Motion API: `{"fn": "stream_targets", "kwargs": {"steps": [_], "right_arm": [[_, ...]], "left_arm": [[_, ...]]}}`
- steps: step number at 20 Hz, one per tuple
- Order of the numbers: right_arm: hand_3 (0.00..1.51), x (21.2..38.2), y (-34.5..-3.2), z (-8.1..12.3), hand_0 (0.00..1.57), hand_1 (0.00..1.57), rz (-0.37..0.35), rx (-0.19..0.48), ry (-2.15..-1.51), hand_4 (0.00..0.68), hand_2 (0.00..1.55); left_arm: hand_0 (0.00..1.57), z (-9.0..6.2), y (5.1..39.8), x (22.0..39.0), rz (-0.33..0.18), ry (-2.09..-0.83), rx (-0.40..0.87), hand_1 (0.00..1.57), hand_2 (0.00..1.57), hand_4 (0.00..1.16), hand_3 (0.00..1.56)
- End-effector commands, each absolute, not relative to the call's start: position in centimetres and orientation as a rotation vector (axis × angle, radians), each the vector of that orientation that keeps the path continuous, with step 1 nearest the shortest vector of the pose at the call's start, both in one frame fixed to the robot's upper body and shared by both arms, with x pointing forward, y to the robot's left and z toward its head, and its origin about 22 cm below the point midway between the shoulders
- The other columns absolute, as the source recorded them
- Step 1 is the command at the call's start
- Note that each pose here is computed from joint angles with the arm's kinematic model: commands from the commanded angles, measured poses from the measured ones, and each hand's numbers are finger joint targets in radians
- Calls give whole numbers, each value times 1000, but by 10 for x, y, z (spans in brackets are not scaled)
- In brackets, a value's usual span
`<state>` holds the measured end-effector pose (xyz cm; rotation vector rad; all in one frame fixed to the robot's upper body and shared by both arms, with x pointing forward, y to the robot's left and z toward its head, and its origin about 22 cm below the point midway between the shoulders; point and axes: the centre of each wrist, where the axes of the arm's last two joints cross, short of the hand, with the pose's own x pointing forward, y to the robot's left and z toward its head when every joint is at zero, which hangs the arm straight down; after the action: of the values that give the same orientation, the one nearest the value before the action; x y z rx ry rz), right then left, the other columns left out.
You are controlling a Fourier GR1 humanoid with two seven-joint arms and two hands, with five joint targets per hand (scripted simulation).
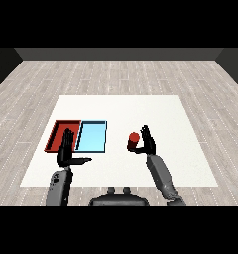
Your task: Pick the red can and put it in the red box
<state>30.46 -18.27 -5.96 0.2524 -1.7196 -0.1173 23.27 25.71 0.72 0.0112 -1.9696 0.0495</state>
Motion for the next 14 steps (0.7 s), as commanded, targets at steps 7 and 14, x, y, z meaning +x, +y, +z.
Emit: {"fn": "stream_targets", "kwargs": {"steps": [7,14], "right_arm": [[0,328,-185,-74,0,0,-138,268,-1698,0,0],[0,311,-178,-71,0,0,-114,280,-1704,0,0]], "left_arm": [[0,0,263,227,65,-1972,40,0,0,0,0],[0,5,256,229,46,-1974,17,0,0,0,0]]}}
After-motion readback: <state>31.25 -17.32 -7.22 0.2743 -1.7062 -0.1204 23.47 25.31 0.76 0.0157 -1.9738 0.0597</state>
